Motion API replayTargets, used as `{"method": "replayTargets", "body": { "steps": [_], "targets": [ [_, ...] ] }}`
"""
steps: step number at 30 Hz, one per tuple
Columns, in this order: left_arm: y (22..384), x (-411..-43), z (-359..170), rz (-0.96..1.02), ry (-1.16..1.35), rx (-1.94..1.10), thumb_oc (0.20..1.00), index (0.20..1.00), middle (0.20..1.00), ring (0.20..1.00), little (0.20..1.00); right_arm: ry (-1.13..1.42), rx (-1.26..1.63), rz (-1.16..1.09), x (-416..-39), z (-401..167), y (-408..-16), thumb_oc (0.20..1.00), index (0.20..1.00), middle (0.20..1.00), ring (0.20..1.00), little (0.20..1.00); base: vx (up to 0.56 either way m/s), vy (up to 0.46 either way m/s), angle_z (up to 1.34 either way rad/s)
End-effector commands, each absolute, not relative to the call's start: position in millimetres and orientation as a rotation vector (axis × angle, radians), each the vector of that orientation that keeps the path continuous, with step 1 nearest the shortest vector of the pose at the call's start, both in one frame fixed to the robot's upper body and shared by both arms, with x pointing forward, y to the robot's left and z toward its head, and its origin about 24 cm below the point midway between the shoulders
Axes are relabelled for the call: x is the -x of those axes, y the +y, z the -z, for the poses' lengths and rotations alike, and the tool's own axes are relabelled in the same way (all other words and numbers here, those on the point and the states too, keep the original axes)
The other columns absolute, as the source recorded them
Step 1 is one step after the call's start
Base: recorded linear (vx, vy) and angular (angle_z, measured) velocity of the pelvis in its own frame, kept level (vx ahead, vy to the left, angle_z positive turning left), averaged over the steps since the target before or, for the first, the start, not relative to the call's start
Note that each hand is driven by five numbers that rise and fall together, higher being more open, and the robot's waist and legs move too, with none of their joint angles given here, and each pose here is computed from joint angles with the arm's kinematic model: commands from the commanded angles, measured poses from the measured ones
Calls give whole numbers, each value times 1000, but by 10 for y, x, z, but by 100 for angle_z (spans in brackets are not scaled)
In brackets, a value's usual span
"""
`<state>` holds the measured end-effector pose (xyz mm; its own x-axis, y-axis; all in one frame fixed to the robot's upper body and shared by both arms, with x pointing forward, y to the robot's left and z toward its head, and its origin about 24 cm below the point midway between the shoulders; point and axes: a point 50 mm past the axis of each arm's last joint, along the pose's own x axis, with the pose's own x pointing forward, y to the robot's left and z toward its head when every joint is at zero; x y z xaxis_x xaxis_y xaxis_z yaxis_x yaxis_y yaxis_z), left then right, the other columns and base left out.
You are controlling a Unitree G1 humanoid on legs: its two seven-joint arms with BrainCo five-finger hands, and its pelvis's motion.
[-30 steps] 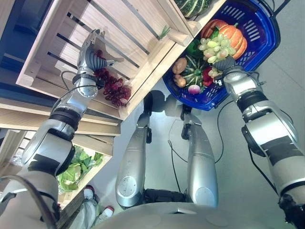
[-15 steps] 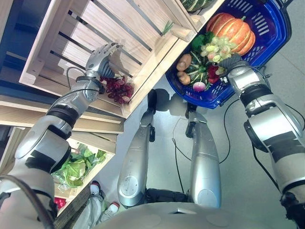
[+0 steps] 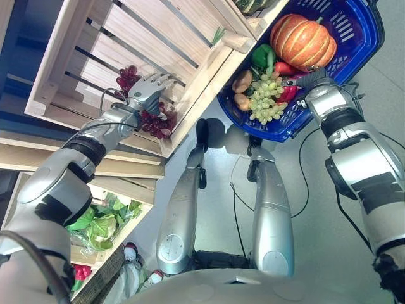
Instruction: Pick up fruits and vegetables into the basket
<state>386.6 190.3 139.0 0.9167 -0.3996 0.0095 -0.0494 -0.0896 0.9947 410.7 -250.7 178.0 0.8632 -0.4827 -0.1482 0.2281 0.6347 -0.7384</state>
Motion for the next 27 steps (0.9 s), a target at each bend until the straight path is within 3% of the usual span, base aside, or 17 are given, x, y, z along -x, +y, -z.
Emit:
{"method": "replayTargets", "body": {
  "steps": [1,13,27],
  "targets": [
    [1932,-3876,-1359,355,-291,-1684,1000,1000,1000,1000,1000,311,837,518,-4080,-1954,-2683,1000,1000,1000,1000,1000,0,0,0],
    [2207,-3781,-1034,397,-51,-1784,1000,1000,1000,1000,1000,-43,615,646,-4095,-2180,-2571,1000,1000,1000,1000,1000,-3,1,0],
    [2666,-3513,-540,400,316,-1880,1000,1000,1000,1000,1000,-294,463,885,-3860,-2275,-2879,1000,1000,1000,1000,1000,-2,2,-1]
  ]
}}
